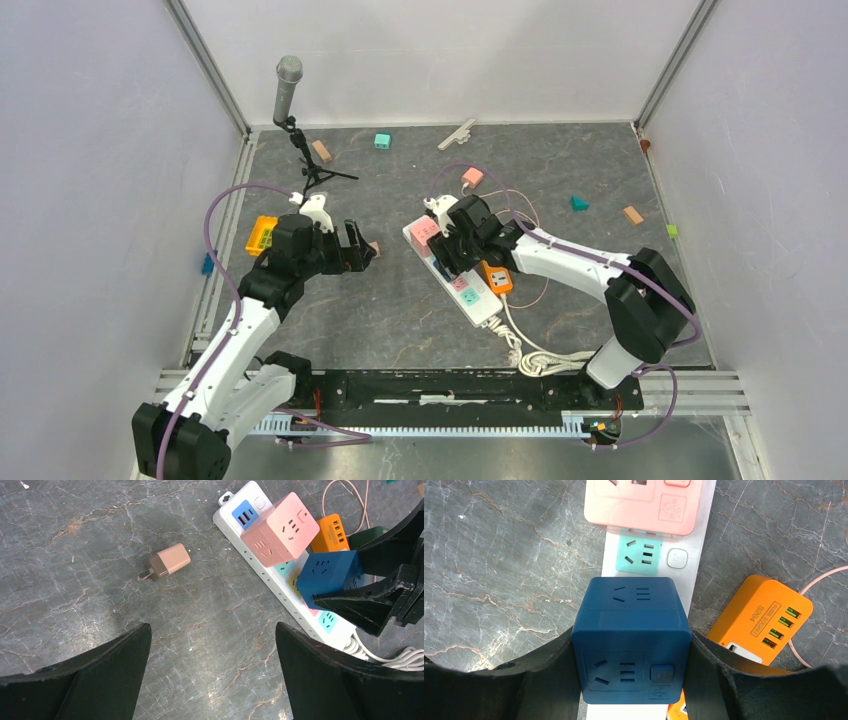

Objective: Insert the plug
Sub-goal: Insert the plug into the socket.

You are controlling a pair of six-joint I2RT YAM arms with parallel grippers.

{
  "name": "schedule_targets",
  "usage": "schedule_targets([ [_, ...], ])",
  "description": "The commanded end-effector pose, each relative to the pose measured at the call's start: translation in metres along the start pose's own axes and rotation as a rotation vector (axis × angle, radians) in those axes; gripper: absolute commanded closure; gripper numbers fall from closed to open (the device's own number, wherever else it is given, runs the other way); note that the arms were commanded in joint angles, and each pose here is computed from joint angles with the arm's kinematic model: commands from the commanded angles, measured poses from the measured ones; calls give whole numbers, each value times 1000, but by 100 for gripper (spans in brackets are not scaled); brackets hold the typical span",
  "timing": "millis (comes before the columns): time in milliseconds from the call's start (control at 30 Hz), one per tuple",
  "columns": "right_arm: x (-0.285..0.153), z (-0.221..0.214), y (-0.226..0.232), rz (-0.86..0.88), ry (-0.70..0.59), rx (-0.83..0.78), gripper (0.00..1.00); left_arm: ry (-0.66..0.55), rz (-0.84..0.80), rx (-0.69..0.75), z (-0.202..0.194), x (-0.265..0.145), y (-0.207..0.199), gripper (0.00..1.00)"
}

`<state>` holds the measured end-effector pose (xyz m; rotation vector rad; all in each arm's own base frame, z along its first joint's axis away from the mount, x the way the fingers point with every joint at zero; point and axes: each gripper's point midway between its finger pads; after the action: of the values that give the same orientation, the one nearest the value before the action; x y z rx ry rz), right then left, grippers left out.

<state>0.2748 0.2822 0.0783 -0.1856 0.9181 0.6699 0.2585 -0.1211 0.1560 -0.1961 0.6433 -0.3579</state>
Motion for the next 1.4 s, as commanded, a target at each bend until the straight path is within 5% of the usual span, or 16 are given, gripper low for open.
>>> schedule_targets([
  [0,5,-42,-15,-97,168,-1,100,-54,5,50,17,-4,0,0],
  [600,13,-80,-32,-307,324,-134,100,-54,10,49,16,-4,2,0],
  [1367,-4,-30,1,-139,206,-119,100,-56,11,50,17,-4,2,0],
])
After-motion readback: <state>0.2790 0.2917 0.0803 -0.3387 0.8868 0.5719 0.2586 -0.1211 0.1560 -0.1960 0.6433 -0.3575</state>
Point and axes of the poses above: each gripper's point midway between its finger pads, its own x axis out along the fingers, its own y axis along the line the jaws close on, z = x × y, and after that the axes turned 7 degrees about x, right-handed
